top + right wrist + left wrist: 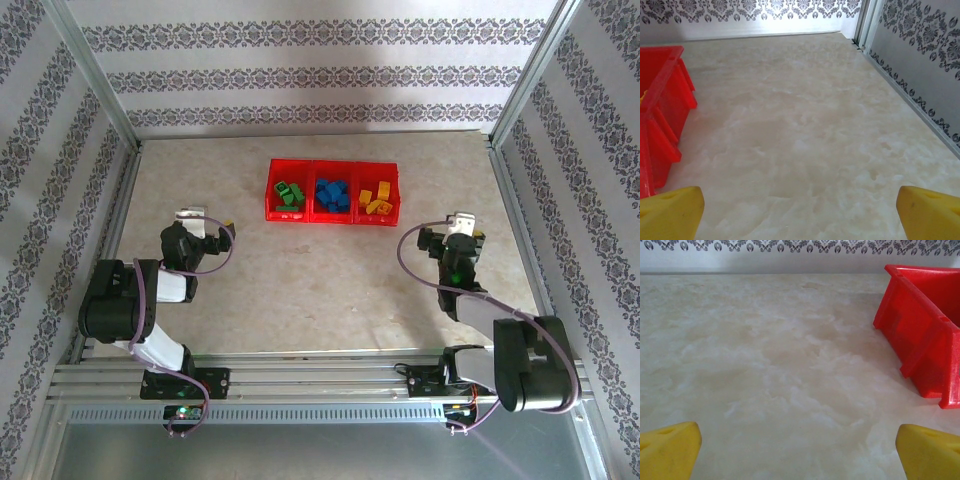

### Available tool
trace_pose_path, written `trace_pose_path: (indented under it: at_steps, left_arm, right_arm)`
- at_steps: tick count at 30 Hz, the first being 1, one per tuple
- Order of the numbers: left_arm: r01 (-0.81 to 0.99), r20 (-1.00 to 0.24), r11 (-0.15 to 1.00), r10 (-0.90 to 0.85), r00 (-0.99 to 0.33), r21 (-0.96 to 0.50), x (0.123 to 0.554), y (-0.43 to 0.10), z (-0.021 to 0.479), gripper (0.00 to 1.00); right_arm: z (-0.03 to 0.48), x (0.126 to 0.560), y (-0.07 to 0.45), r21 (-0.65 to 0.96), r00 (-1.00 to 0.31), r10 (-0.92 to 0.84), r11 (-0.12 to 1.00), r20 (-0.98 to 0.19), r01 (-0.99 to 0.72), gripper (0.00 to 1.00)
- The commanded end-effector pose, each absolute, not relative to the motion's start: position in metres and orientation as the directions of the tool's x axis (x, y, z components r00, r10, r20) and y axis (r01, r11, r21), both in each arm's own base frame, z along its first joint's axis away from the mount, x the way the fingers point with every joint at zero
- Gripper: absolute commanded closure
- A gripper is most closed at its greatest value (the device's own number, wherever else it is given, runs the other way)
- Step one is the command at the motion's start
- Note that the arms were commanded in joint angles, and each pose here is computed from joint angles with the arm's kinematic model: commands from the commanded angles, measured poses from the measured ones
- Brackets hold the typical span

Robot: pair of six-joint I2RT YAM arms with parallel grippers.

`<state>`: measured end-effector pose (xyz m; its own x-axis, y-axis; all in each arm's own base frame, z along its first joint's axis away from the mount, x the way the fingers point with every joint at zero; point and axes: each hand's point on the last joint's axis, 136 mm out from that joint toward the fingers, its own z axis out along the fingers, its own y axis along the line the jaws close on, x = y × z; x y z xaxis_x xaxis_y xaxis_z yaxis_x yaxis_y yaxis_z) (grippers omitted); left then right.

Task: Sort the legos into containers by color
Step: Reset both arms

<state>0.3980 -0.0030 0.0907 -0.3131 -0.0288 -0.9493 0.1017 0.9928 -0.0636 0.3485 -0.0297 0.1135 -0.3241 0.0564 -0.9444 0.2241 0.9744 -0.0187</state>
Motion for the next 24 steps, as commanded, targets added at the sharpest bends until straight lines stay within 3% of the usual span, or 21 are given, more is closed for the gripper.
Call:
trace_pose_path:
  at_steps: [1, 18, 24]
  left_arm:
    - [0.135, -0.949, 0.989, -0.006, -0.316, -0.052, 0.397, -0.010, 0.090, 0.00]
    - [0.139, -0.948, 0.989, -0.005, -0.317, -0.052, 0.397, -0.010, 0.090, 0.00]
    - [0.139, -0.948, 0.989, -0.006, -0.318, -0.053, 0.397, -0.010, 0.090, 0.00]
  right_arm:
    - [0.133, 0.365, -0.025, 0.006, -0.237, 0.052, 0.982, -0.970, 0.189, 0.02]
    - [0.097, 0.387, -0.012, 0.013, -0.308, 0.046, 0.994, -0.950, 0.109, 0.02]
    - [0.107, 0.398, 0.008, 0.025, -0.298, 0.018, 0.999, -0.954, -0.020, 0.02]
